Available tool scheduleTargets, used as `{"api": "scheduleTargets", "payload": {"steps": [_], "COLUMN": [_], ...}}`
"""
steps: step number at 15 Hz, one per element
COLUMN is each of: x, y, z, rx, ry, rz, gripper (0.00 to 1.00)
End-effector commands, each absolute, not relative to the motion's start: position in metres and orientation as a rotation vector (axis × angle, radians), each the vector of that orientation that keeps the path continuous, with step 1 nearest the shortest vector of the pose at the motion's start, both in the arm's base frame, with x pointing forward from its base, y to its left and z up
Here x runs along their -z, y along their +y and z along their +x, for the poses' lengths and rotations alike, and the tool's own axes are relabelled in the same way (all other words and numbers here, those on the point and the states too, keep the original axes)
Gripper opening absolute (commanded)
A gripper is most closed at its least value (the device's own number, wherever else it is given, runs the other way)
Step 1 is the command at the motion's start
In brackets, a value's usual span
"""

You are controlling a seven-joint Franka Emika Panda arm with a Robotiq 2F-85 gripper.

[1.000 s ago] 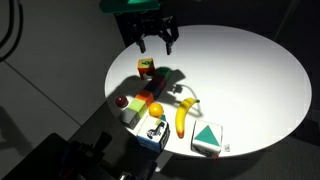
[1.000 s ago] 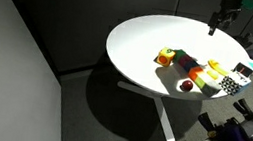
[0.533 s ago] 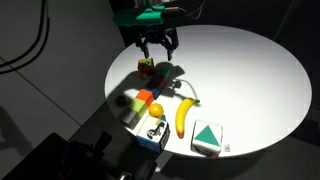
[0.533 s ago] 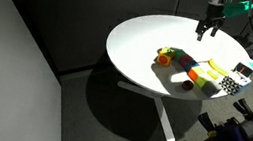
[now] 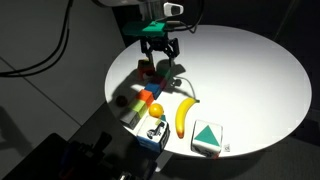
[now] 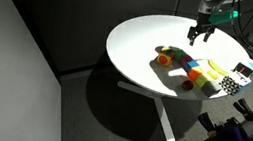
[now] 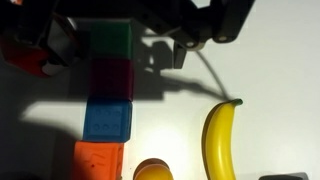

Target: Place the green block on the pink block

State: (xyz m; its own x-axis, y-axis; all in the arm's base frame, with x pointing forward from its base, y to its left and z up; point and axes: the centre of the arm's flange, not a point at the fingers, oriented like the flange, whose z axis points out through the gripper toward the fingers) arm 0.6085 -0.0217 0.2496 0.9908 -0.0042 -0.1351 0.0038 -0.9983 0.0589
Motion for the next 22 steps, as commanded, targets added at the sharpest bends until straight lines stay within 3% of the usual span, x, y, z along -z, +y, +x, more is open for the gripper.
{"api": "scheduleTargets", "payload": {"steps": [1,22], "x": [-0.238,-0.198], "y": [-0.015,0.001], "z": [0.628,0.666], "rx": [0.239,0.216], "ry": [-0.067,-0.022], "rz": [3.074,3.076], "gripper": [1.0,1.0]}}
